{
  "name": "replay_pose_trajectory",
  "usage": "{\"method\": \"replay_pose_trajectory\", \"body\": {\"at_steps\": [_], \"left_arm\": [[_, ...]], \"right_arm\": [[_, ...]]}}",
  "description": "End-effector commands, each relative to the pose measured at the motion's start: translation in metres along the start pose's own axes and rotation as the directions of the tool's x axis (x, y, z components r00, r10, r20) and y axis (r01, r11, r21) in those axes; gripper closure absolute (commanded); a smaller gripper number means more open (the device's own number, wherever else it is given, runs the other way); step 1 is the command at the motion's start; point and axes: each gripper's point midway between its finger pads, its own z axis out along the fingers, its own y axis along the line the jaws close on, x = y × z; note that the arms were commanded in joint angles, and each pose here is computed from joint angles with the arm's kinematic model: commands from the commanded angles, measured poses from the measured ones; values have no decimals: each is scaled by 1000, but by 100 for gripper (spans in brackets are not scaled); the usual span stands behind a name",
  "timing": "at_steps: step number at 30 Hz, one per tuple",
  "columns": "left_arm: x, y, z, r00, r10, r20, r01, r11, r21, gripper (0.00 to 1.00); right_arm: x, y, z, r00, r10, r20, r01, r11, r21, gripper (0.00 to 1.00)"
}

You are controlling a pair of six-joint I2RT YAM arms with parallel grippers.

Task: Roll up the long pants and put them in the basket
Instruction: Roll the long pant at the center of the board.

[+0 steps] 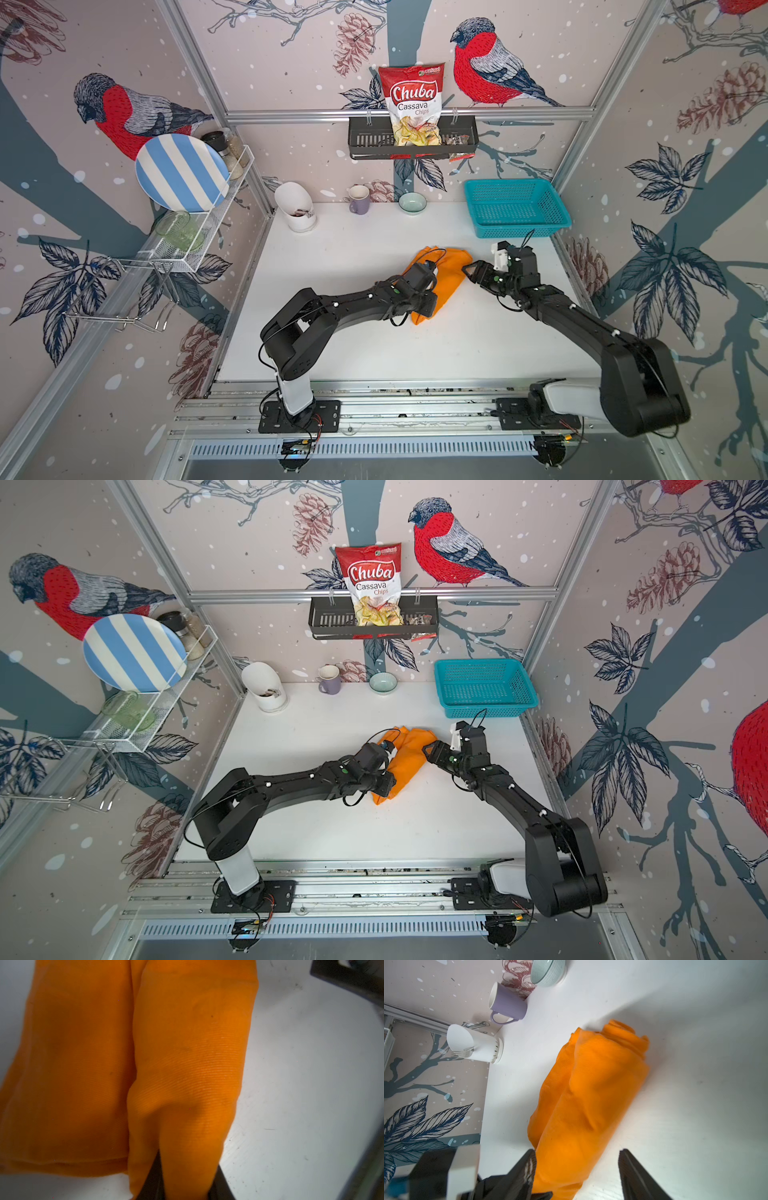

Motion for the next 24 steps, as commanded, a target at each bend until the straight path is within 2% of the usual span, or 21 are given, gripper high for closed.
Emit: {"method": "replay_pose_trajectory", "body": {"at_steps": [1, 4, 9, 13, 17, 21, 24], "left_arm": [[6, -47, -8, 965, -194, -176, 246, 903, 353, 93], [-5, -60, -14, 927, -300, -227, 375, 788, 489, 93], [-17, -75, -22, 881, -397, -258, 469, 659, 587, 92], [-17, -74, -26, 828, -484, -282, 542, 568, 620, 86], [-6, -67, -15, 792, -523, -314, 593, 538, 600, 82], [0, -59, -9, 744, -565, -356, 640, 449, 624, 84], [3, -56, -4, 725, -579, -373, 658, 419, 626, 85]], "right_arm": [[6, -20, -17, 1000, 15, -10, -14, 995, 95, 29], [9, -31, -21, 999, 50, -10, -49, 993, 110, 29], [21, -45, -10, 989, 136, -57, -129, 986, 108, 30], [33, -50, 4, 977, 196, -87, -190, 979, 76, 30], [39, -50, 12, 970, 222, -99, -217, 974, 57, 30], [43, -52, 20, 964, 240, -114, -234, 970, 68, 30], [44, -50, 24, 961, 256, -106, -253, 967, 39, 27]]}}
